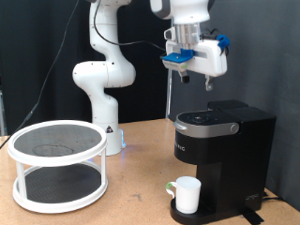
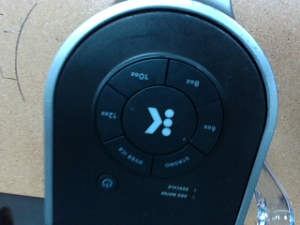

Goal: Make a cup of coffee with the keurig machine

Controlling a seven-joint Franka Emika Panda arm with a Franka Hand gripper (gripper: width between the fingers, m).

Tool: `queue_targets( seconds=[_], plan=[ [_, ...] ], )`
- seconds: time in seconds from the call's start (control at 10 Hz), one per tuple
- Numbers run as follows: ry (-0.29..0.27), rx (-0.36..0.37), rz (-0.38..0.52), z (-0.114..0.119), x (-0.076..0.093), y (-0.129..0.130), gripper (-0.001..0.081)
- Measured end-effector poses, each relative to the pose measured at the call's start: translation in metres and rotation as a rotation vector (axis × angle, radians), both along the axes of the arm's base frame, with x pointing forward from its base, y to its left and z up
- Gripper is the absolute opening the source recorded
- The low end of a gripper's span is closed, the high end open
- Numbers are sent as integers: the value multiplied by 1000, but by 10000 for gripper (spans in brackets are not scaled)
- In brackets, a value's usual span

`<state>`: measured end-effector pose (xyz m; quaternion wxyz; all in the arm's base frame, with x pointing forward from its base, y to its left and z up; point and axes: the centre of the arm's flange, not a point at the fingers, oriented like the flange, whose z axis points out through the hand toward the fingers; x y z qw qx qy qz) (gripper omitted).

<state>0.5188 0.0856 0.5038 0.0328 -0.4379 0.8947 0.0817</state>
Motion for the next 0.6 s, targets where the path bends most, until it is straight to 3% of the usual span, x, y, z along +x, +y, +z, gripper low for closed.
queue_targets(
  seconds=[0.1,0.2,0.3,0.5,0.6],
  plan=[
    [4,-3,10,-9,-1,2,732],
    [3,-5,17,-18,-2,4,561],
    [1,-8,23,-25,-4,6,561],
    [-23,-19,30,-37,-5,9,221],
    [-40,-28,29,-40,-4,10,221]
  ],
)
